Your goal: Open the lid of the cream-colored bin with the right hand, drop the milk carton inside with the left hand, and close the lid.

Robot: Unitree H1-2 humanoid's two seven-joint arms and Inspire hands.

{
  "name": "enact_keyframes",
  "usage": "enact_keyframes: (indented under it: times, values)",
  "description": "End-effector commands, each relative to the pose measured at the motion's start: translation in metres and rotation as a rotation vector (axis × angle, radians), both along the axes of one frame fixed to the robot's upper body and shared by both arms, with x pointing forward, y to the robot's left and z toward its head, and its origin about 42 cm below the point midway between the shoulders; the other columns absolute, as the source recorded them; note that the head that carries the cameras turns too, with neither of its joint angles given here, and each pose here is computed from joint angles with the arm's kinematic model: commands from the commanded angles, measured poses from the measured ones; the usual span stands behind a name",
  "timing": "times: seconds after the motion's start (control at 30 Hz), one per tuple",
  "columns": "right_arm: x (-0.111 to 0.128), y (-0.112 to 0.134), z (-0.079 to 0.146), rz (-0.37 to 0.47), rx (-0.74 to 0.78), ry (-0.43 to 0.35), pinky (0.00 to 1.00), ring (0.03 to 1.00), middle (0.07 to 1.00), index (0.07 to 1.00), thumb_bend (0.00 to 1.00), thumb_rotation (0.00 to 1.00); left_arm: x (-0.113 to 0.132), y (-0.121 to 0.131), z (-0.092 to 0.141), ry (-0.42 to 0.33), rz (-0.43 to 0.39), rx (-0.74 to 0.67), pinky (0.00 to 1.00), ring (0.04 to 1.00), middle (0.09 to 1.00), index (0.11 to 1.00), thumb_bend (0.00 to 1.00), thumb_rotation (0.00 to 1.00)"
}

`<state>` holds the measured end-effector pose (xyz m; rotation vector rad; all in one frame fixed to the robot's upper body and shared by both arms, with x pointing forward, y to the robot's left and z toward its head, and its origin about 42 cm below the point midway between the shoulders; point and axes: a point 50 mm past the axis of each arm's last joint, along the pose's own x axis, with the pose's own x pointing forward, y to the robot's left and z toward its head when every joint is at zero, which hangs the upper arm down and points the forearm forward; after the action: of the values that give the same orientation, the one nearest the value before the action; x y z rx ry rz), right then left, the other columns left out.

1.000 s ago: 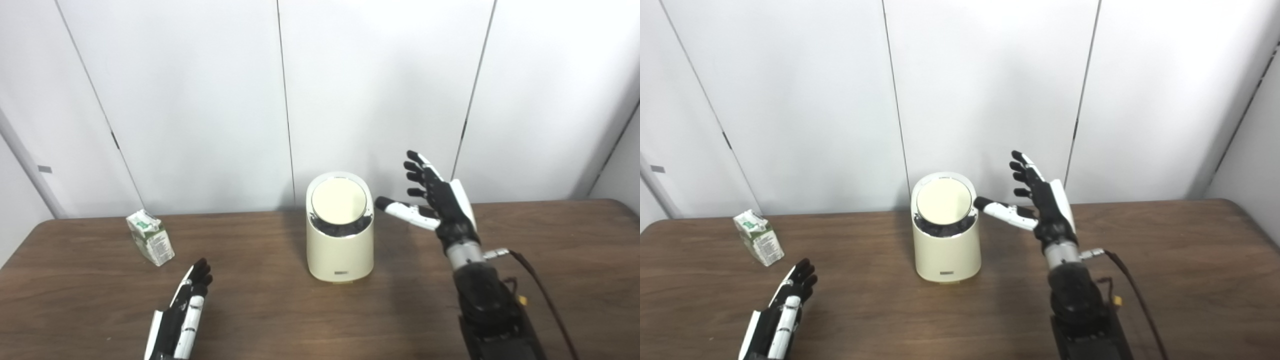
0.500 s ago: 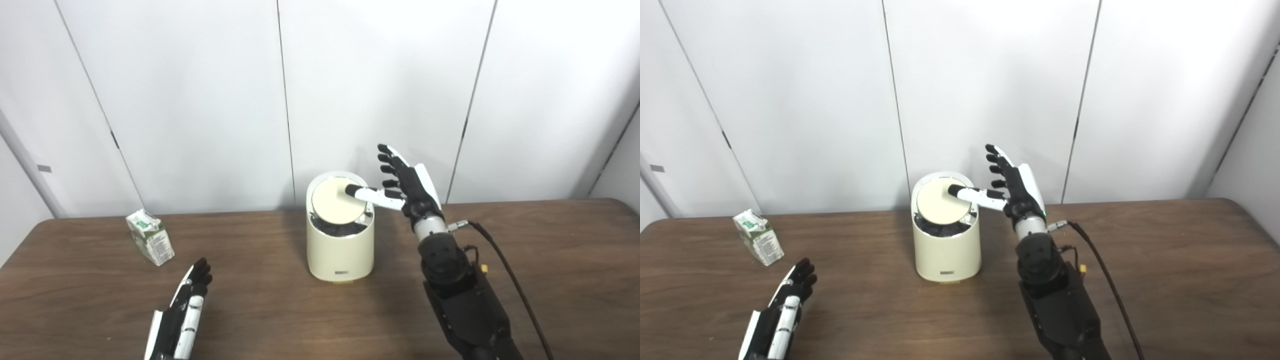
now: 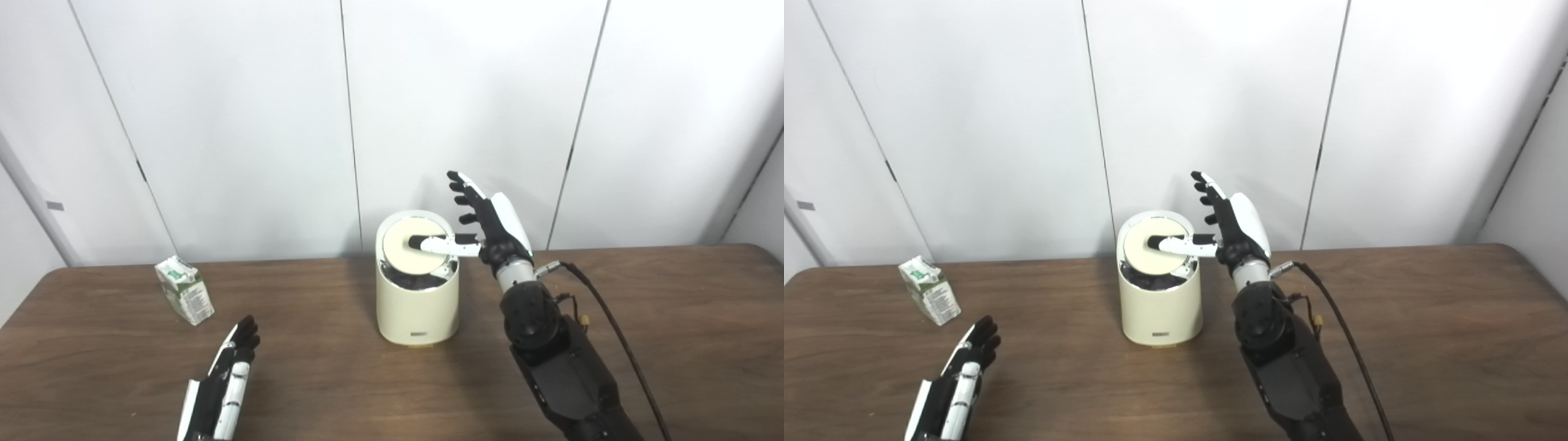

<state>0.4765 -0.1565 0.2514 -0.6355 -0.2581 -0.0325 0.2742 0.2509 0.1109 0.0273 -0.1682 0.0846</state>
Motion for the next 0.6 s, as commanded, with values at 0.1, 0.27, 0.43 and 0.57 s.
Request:
enact_keyframes:
  times: [0.1,0.27,0.43,0.57]
  values:
    - [0.0027,-0.0034,0.0273,0.025,-0.039,-0.107,0.74,0.852,0.887,0.901,0.9,0.37,-0.0185,-0.0092,-0.0316,0.104,0.006,-0.038,0.97,0.932,0.936,0.95,0.37,0.84]
    - [0.0022,-0.0073,0.0251,0.028,-0.096,-0.134,0.78,0.867,0.891,0.903,0.89,0.33,-0.0167,-0.0083,-0.033,0.104,0.008,-0.043,0.97,0.931,0.936,0.947,0.38,0.84]
    - [-0.0009,-0.0064,0.02,0.031,-0.189,-0.165,0.79,0.868,0.891,0.899,0.9,0.31,-0.0154,-0.0078,-0.0336,0.096,0.005,-0.051,0.96,0.929,0.936,0.947,0.38,0.83]
    - [-0.0026,-0.0045,0.0188,0.045,-0.261,-0.195,0.83,0.876,0.889,0.9,0.91,0.3,-0.0151,-0.0077,-0.0341,0.094,0.008,-0.044,0.95,0.926,0.933,0.946,0.39,0.84]
